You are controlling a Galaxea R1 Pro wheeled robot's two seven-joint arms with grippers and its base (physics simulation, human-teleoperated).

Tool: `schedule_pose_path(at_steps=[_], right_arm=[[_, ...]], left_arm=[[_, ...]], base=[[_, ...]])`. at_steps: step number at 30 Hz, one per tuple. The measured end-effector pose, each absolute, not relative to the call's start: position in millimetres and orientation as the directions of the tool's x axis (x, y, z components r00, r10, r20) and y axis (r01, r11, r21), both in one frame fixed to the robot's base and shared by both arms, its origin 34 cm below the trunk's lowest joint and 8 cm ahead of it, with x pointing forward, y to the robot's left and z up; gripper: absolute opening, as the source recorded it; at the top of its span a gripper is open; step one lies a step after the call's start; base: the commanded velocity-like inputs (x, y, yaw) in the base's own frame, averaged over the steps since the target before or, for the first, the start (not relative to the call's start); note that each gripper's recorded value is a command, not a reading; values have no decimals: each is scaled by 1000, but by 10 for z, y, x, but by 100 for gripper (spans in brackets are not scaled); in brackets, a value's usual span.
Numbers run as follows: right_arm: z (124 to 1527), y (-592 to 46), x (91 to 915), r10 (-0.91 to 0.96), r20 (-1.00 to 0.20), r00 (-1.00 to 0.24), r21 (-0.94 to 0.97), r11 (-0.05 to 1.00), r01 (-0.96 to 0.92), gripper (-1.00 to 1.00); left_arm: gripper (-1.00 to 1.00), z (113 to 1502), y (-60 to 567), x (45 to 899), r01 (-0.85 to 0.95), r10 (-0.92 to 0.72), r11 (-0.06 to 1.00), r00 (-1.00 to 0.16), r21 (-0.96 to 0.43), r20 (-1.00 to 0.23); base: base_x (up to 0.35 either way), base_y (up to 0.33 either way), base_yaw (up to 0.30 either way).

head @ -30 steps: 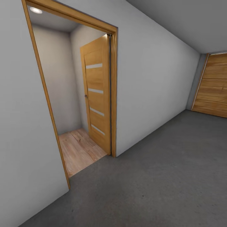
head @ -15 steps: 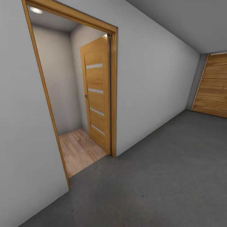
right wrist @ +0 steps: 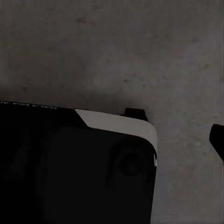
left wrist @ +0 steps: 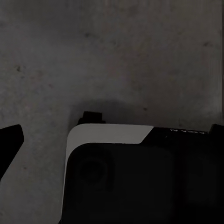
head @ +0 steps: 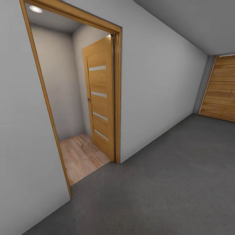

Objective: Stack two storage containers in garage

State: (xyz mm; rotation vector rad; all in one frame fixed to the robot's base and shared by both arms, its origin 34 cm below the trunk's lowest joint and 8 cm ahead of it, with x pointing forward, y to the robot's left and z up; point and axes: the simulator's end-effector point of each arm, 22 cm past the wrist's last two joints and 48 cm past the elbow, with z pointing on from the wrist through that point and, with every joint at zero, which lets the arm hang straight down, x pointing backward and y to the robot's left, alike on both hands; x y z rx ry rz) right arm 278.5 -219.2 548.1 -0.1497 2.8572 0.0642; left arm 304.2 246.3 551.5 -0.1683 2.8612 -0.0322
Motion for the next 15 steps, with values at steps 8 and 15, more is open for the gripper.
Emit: schedule_pose_path(at_steps=[8, 15], right_arm=[[5482, -2184, 2783, -97, -278, -956, 30, 993, -110, 100], [5482, -2183, 2783, -97, -278, -956, 30, 993, -110, 100]], left_arm=[[100, 5513, 2461, 3036, -111, -118, 993, -956, -38, -268], [100, 5513, 2464, 3036, -111, -118, 993, -956, -38, -268]], base=[[321, 0, 0], [325, 0, 0]])
